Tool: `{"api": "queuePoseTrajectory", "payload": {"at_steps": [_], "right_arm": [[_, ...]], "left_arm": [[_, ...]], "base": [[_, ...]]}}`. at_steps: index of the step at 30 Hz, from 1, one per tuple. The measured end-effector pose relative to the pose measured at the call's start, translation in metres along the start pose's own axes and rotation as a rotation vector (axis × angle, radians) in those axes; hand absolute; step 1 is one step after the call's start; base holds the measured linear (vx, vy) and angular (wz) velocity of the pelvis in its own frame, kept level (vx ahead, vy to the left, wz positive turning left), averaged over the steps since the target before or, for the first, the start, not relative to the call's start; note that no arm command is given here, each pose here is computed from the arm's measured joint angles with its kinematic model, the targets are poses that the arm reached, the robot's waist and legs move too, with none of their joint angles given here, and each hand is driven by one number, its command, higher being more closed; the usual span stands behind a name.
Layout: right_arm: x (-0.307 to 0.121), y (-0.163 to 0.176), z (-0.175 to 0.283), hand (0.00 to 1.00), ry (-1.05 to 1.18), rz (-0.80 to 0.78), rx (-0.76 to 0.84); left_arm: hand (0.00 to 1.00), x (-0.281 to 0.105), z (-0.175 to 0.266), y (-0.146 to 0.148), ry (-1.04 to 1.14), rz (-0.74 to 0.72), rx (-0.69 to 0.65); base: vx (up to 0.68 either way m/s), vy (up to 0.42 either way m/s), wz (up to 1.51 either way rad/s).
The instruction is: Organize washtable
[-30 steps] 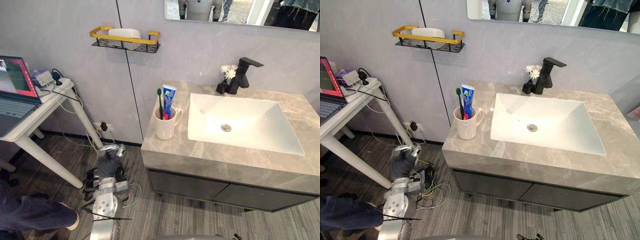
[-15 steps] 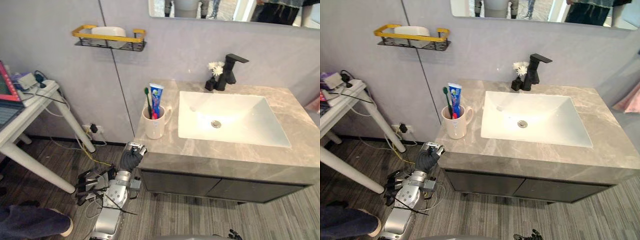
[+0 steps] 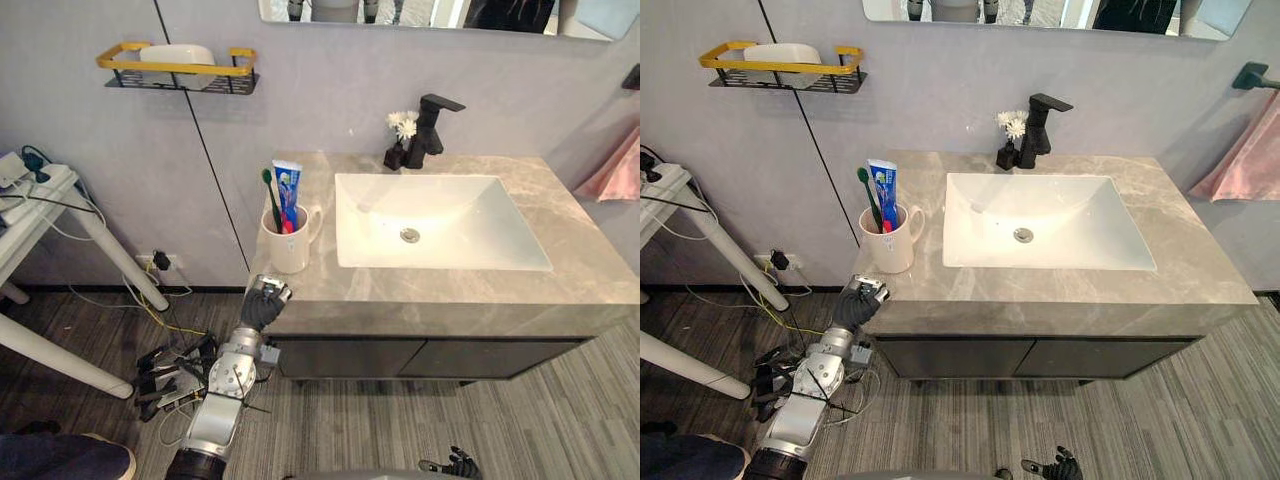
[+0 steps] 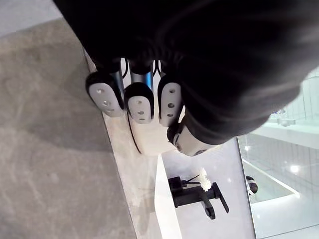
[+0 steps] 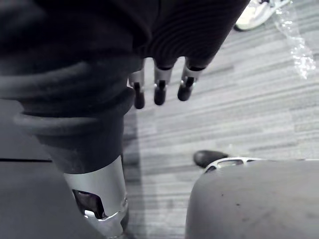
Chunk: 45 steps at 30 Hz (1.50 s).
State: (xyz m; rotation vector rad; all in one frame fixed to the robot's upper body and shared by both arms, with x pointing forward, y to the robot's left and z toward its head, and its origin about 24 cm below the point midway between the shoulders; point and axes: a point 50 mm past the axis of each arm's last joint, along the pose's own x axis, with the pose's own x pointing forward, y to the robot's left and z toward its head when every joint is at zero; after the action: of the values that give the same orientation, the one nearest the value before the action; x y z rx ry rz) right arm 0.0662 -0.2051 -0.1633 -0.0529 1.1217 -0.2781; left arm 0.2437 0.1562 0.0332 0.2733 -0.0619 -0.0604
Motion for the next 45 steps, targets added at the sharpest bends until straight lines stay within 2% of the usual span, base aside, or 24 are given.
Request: {"api": "queuePoseTrajectory", "payload": {"at_steps": [12,15,20,29,40,45], "right_arm": [[0.0,0.0,0.0,0.0,-0.003,0.003,-0.019],[0.0,0.0,0.0,0.0,-0.003,0.003,-0.021],[0.0,0.0,0.001,0.0,-0.003,0.006,-0.029],[0.001,0.001,0.003,0.0,-0.009,0.019,-0.071],[0.001,0.003,0.005,0.0,-0.01,0.04,-0.077],[0.001,0.004,0.004,0.0,-0.009,0.043,-0.075]], "left_arm": [[1.0,0.005,0.014,-0.001,-0.055,0.006,-0.013],[1.0,0.005,0.03,-0.002,-0.12,-0.005,-0.071],[1.0,0.005,0.033,-0.009,-0.119,-0.059,-0.158],[1.0,0.007,0.026,-0.016,-0.059,-0.107,-0.216],[1.0,0.027,0.018,-0.022,-0.005,-0.162,-0.154],[1.0,0.033,0.016,-0.026,-0.002,-0.183,-0.065]], "base": [[0.0,-0.001,0.0],[0.0,0.0,0.0],[-0.04,-0.003,0.0],[-0.01,-0.001,0.0],[0.0,0.0,0.0],[0.0,0.0,-0.03]]}}
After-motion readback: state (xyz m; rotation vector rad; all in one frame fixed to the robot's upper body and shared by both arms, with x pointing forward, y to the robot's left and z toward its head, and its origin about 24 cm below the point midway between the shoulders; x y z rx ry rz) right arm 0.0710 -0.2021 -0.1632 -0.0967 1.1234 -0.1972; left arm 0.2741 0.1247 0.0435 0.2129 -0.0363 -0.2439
